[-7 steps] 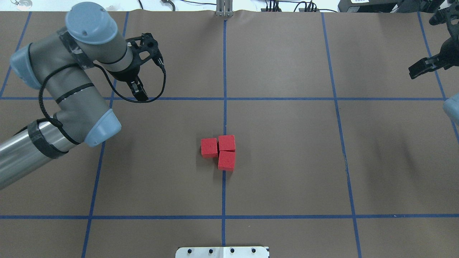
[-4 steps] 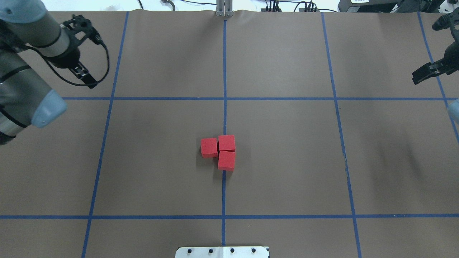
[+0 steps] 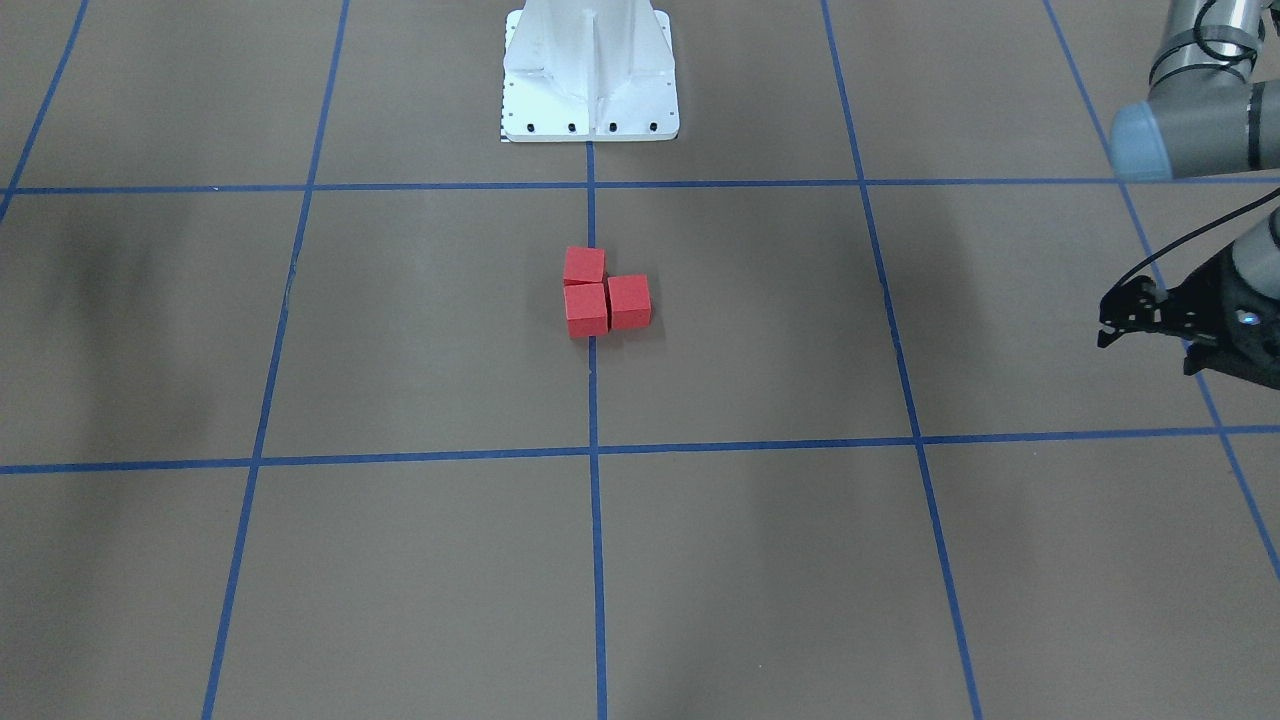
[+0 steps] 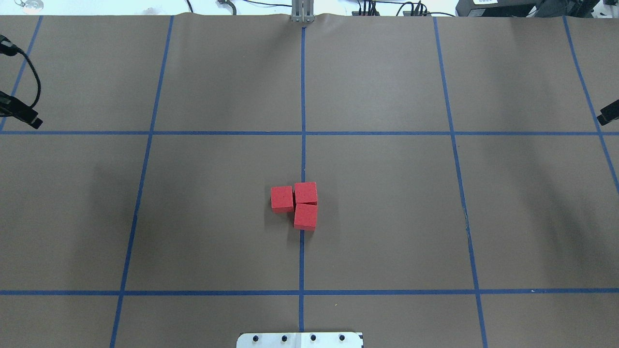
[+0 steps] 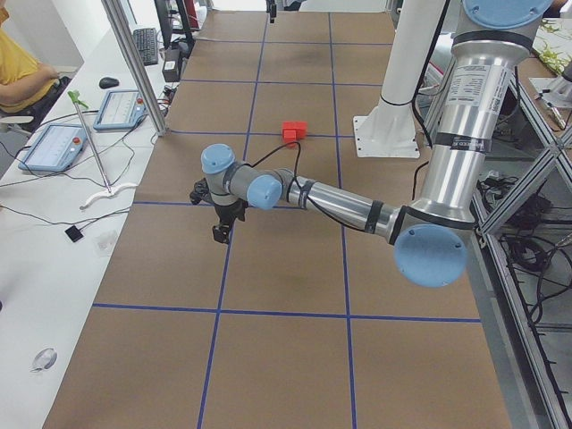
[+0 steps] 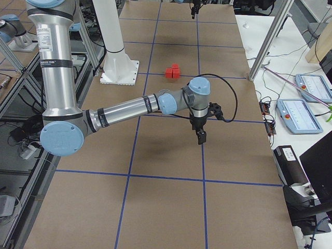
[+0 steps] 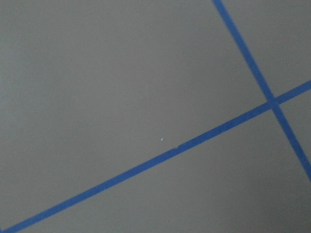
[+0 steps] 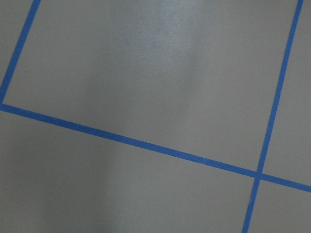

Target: Form red blocks into L shape at center

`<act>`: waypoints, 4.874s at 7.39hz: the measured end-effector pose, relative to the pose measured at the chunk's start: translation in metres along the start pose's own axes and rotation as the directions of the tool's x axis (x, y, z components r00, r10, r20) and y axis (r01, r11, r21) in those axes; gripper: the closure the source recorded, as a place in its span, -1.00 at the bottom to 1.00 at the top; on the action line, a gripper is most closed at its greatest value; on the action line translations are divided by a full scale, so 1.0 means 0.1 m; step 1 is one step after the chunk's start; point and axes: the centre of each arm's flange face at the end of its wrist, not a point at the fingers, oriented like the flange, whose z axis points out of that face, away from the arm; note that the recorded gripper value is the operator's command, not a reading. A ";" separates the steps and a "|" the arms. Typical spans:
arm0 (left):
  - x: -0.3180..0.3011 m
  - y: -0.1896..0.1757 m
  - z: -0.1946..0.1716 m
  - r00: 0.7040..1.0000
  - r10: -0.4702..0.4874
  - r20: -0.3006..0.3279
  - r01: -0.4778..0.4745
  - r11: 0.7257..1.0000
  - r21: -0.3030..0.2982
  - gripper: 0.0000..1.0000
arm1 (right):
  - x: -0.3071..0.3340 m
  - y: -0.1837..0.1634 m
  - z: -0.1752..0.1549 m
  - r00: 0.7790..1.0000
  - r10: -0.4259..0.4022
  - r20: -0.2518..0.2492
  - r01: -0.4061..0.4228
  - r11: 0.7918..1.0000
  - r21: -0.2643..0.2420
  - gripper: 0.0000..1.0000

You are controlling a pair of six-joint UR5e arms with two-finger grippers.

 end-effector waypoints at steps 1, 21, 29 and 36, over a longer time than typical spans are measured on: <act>-0.43 0.33 -0.11 0.998 -0.057 0.002 0.057 0.998 0.026 -1.00 | 0.31 0.26 -0.05 1.000 0.021 0.024 -0.021 1.000 -0.004 -1.00; -1.32 1.93 -0.62 0.977 -0.213 0.005 0.213 0.977 -0.003 -1.00 | 1.51 1.67 0.19 0.961 0.276 0.028 -0.274 0.961 -0.045 -1.00; -1.31 1.95 -0.62 0.977 -0.214 0.003 0.214 0.977 -0.009 -1.00 | 1.51 1.67 0.19 0.961 0.273 0.028 -0.272 0.961 -0.044 -1.00; -1.31 1.96 -0.62 0.977 -0.214 0.000 0.214 0.977 -0.009 -1.00 | 1.52 1.68 0.21 0.961 0.274 0.031 -0.273 0.961 -0.049 -1.00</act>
